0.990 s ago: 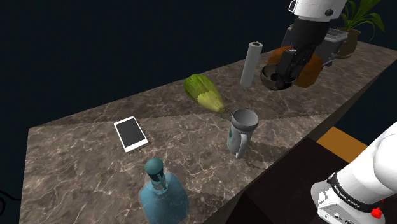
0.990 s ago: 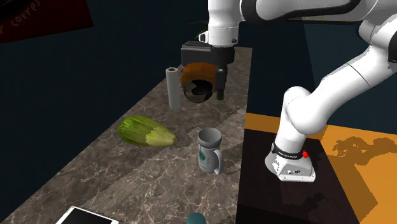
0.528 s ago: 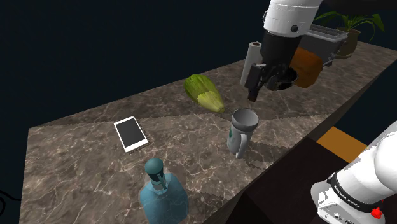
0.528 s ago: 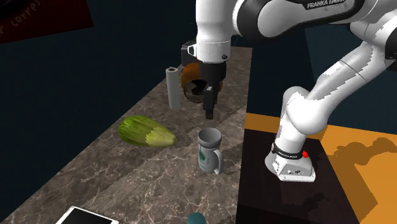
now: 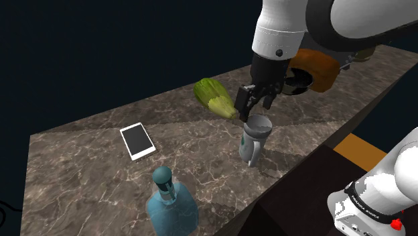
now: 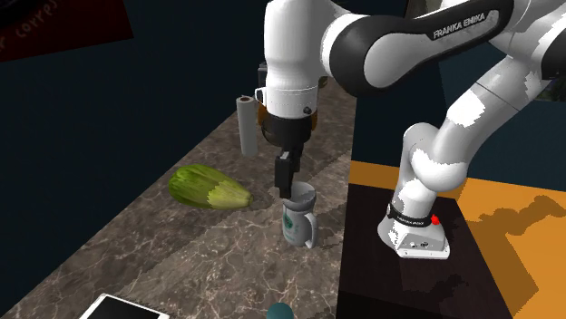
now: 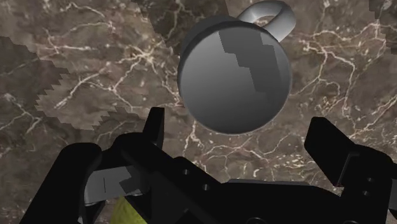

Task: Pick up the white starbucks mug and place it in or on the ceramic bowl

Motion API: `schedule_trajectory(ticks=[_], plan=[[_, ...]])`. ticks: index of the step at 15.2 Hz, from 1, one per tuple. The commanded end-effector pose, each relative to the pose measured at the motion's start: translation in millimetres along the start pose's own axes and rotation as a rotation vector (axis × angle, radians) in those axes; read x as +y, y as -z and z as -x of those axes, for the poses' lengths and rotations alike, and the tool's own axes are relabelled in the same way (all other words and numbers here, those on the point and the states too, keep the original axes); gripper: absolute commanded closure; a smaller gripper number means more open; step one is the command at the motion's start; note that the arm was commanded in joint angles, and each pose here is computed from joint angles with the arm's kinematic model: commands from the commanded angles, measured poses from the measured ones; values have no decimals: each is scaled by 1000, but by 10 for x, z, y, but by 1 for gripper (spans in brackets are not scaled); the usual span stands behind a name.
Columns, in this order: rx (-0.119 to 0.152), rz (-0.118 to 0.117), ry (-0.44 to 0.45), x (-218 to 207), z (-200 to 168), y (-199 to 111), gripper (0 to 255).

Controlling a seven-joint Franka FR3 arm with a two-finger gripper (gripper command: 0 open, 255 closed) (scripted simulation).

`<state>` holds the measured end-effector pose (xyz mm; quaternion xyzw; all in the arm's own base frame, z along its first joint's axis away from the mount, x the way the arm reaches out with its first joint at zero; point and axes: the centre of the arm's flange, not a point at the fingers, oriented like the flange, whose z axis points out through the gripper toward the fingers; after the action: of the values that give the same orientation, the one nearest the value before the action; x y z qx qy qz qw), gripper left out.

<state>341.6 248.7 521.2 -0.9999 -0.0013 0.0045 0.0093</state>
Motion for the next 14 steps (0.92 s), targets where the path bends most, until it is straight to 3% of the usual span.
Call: schedule_trajectory(ticks=[1, 4, 11, 12, 14], plan=[[1, 0, 0, -6, -10, -93, 0], [1, 0, 0, -6, -10, -229, 0], [1, 0, 0, -6, -10, -229, 0], [1, 0, 0, -6, -10, -229, 255], [1, 0, 0, -6, -10, -229, 255]])
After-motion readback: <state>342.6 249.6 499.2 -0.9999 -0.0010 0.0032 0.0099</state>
